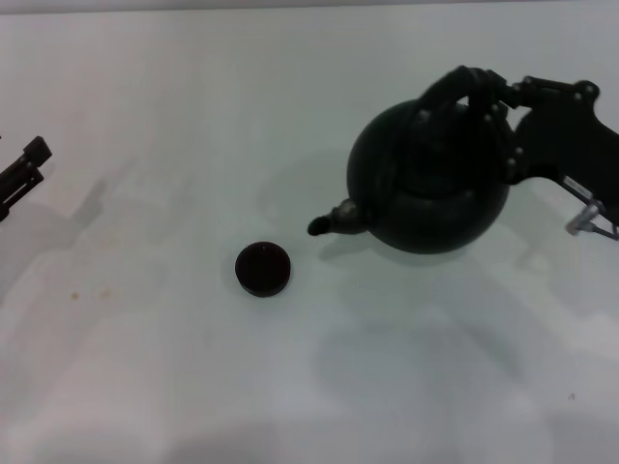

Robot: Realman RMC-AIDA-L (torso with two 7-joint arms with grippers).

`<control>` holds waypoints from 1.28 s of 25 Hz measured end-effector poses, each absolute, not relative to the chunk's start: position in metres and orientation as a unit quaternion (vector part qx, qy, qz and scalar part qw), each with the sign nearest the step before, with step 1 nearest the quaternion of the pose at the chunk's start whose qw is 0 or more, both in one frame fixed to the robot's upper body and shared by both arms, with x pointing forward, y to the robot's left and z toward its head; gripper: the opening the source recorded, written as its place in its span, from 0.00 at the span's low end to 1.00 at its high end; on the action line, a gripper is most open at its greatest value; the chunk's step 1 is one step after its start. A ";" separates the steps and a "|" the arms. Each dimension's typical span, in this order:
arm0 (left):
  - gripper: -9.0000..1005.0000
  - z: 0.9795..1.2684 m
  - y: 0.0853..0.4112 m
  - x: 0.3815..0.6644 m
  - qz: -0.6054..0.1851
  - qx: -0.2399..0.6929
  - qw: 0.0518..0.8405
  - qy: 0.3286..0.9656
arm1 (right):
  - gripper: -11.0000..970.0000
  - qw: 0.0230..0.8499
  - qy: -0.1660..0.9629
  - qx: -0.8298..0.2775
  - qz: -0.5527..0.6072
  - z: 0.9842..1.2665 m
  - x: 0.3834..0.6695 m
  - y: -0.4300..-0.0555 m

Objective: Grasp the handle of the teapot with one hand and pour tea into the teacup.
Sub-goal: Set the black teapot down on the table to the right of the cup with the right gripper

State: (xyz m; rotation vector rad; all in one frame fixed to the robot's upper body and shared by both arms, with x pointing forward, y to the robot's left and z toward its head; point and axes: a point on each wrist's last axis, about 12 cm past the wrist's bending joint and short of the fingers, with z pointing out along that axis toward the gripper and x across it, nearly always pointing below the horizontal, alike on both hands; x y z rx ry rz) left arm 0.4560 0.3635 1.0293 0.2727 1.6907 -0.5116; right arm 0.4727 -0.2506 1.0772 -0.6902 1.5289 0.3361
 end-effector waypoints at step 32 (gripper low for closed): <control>0.77 1.031 0.358 0.463 -0.229 0.130 0.627 0.733 | 0.12 0.663 0.679 -0.289 0.129 1.028 0.481 -0.313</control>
